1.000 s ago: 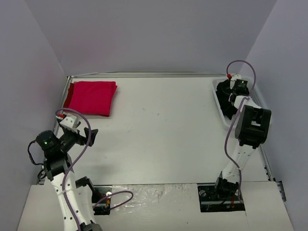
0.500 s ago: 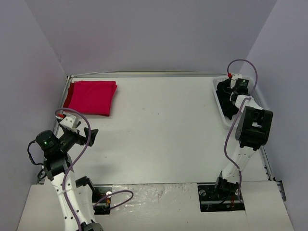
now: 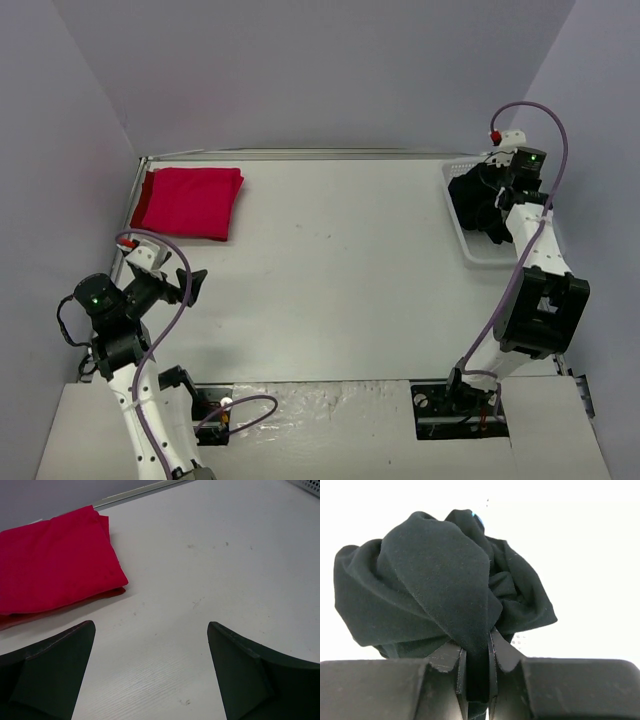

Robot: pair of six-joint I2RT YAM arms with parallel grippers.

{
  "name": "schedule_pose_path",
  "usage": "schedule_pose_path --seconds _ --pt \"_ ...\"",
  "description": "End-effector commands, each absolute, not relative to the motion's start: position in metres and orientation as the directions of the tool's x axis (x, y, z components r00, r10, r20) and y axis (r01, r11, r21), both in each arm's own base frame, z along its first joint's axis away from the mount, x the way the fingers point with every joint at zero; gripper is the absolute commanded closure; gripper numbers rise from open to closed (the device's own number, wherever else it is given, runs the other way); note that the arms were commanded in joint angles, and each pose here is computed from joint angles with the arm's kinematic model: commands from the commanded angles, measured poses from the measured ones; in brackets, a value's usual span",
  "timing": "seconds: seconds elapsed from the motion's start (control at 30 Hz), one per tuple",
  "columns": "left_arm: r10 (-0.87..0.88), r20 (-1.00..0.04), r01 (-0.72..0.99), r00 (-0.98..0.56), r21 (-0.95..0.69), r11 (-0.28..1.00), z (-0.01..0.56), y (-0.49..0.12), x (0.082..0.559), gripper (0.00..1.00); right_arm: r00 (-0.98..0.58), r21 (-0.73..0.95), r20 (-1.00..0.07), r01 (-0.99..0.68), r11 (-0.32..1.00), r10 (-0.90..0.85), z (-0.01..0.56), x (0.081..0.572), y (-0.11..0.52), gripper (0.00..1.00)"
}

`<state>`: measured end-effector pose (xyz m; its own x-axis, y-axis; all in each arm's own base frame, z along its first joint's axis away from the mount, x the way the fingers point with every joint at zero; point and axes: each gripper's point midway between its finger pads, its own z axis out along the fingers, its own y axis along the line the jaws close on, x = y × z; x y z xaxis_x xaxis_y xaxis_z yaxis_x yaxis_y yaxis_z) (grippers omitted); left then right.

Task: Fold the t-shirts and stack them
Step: Grab crumpled tshirt from bin with the right arm

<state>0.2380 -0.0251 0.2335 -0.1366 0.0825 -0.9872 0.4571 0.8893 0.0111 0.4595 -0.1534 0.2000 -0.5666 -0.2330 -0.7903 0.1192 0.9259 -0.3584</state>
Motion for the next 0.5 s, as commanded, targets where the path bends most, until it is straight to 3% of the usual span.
schedule_pose_path --seconds 0.0,0.27,0.47 --pt "0.094 -0.992 0.481 -0.088 0.04 0.876 0.249 -0.03 0.236 0.06 -0.515 -0.335 -0.826 0.119 0.935 -0.23 0.228 0.449 -0.146 1.0" --pt "0.094 -0.992 0.492 -0.084 0.041 0.87 0.25 -0.031 0.234 0.06 -0.461 -0.319 -0.852 0.084 0.944 -0.247 0.264 0.424 -0.128 1.0" --pt "0.087 -0.992 0.495 -0.087 0.033 0.868 0.251 -0.032 0.234 0.06 -0.355 -0.304 -0.896 0.056 0.951 -0.266 0.331 0.408 -0.105 1.0"
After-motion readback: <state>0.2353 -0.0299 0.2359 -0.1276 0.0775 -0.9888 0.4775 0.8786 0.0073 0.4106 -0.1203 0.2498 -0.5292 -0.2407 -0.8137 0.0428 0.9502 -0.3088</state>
